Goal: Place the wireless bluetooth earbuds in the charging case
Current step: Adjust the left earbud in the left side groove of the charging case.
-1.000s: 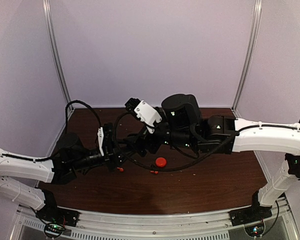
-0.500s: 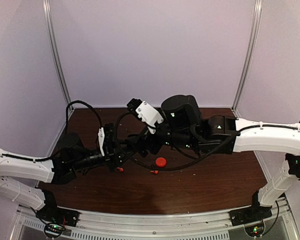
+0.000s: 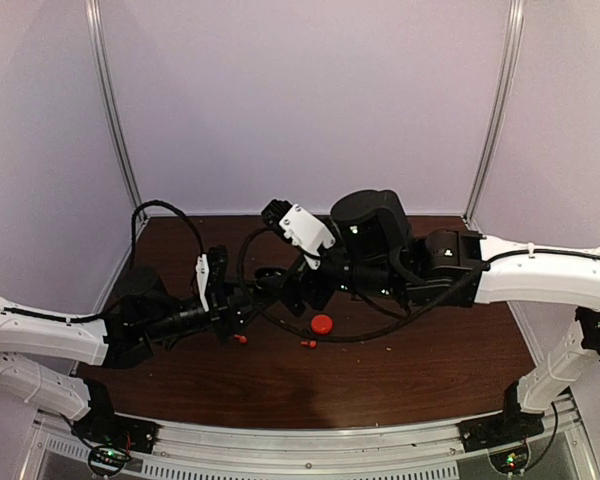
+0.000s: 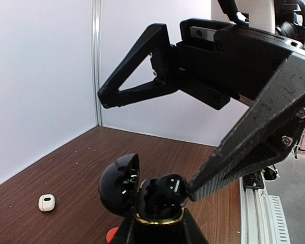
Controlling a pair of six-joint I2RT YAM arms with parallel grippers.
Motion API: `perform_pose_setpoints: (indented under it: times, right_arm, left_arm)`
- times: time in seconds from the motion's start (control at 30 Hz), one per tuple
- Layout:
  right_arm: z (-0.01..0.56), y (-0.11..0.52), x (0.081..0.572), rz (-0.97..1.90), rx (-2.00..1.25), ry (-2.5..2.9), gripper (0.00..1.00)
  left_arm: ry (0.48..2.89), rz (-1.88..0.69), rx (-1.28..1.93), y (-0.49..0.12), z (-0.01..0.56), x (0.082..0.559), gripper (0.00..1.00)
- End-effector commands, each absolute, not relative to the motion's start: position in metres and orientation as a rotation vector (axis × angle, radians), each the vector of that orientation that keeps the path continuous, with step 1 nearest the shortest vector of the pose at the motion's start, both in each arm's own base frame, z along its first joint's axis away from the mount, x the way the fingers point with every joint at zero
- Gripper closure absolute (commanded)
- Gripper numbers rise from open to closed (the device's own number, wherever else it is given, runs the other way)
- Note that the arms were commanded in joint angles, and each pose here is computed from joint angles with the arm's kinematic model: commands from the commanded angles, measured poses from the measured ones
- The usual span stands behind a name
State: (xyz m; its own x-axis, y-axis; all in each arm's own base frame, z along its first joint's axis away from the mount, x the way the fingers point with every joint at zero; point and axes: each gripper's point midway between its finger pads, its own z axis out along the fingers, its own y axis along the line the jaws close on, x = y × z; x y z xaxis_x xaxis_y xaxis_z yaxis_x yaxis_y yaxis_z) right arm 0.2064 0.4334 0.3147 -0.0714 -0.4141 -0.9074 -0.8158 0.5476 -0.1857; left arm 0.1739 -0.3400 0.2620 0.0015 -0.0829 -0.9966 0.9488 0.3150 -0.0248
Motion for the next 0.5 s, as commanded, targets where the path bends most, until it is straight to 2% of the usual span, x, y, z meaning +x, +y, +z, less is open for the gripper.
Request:
perform_pose_setpoints:
  times: [0.0,0.47]
  right_arm:
    - [0.3078,0.4119,0.2220,0.363,-1.008,1.728,0.06]
    - [0.3150,0.4169,0.2162,0.434,-1.027,1.687,0.06]
  left_arm:
    - [1.143,-1.042,0.891,-0.3383,0.3003,0.1657,1.00]
    - [1.113,-1.067,0.913,-0.3383,0.3010,0.1585,1.00]
